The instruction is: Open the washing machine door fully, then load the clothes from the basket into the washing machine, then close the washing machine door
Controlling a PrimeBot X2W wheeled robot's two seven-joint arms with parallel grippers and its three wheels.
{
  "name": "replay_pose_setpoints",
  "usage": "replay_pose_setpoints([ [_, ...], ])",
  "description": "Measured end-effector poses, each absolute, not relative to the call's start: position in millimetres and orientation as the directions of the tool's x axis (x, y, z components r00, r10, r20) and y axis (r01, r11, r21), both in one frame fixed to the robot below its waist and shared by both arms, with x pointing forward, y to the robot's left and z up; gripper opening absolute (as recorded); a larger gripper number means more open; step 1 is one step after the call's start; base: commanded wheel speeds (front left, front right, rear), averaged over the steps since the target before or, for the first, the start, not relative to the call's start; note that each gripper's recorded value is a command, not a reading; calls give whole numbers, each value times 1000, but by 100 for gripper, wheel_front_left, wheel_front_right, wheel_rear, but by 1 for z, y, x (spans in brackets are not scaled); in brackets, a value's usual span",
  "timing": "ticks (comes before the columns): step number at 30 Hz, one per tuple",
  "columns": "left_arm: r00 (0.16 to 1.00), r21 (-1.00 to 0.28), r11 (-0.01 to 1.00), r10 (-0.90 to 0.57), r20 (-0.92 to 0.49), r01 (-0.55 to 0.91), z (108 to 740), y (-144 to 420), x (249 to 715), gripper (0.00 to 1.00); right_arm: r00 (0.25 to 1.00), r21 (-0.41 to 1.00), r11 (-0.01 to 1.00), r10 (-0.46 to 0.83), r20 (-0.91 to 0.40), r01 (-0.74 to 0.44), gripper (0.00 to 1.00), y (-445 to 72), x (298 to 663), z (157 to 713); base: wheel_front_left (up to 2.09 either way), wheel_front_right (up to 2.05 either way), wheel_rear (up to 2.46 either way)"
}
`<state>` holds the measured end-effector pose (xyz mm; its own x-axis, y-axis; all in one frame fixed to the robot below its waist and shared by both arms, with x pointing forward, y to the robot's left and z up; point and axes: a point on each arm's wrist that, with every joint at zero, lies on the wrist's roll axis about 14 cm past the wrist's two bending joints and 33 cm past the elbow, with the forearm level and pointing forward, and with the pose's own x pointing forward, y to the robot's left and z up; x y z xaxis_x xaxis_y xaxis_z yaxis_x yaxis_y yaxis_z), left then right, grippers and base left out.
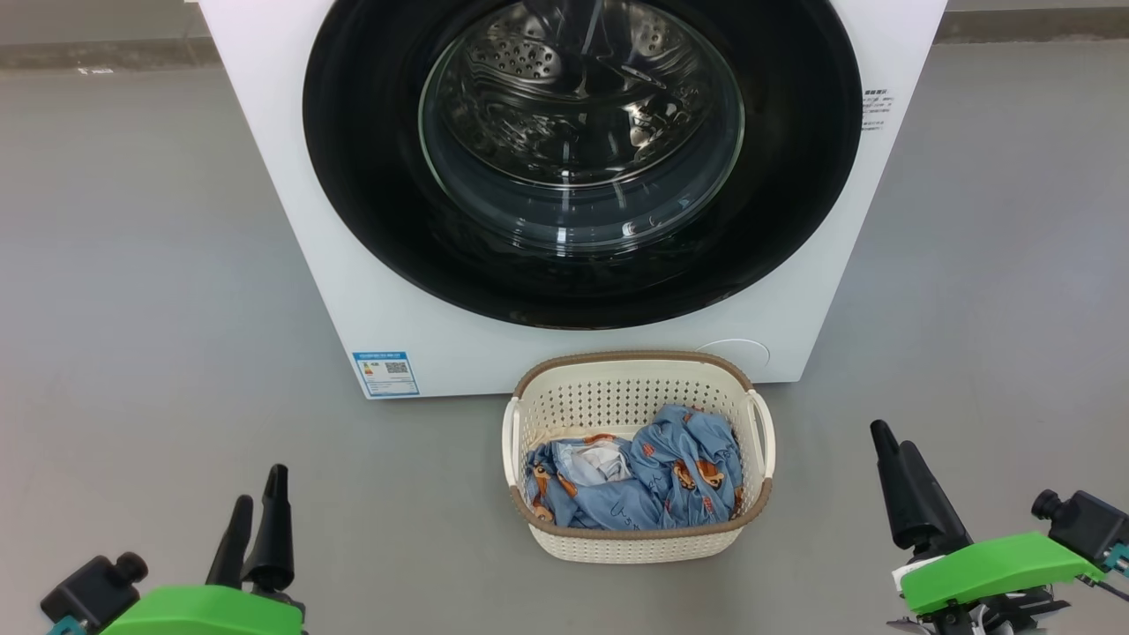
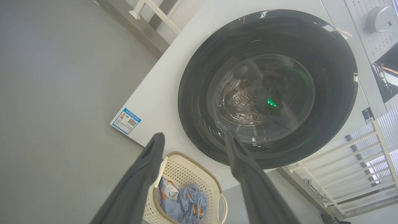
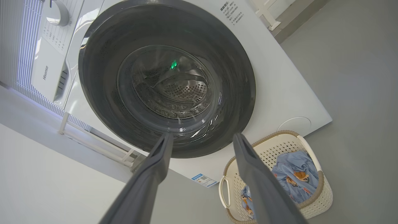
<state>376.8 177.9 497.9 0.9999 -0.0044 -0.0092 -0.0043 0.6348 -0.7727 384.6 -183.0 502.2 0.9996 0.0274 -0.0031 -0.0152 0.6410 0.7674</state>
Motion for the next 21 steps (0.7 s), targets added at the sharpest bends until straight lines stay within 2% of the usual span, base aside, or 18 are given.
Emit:
replay_pose_setpoints([
  [9,1000,-683,731,-14,-7,5,496,175,378,100,999,643,765,39,-3,-28,100,-182,387,500,0,0,0],
  [21,999,-534,844,-41,15,42,500,168,380,100,999,511,859,45,12,-45,100,-181,389,501,0,0,0],
])
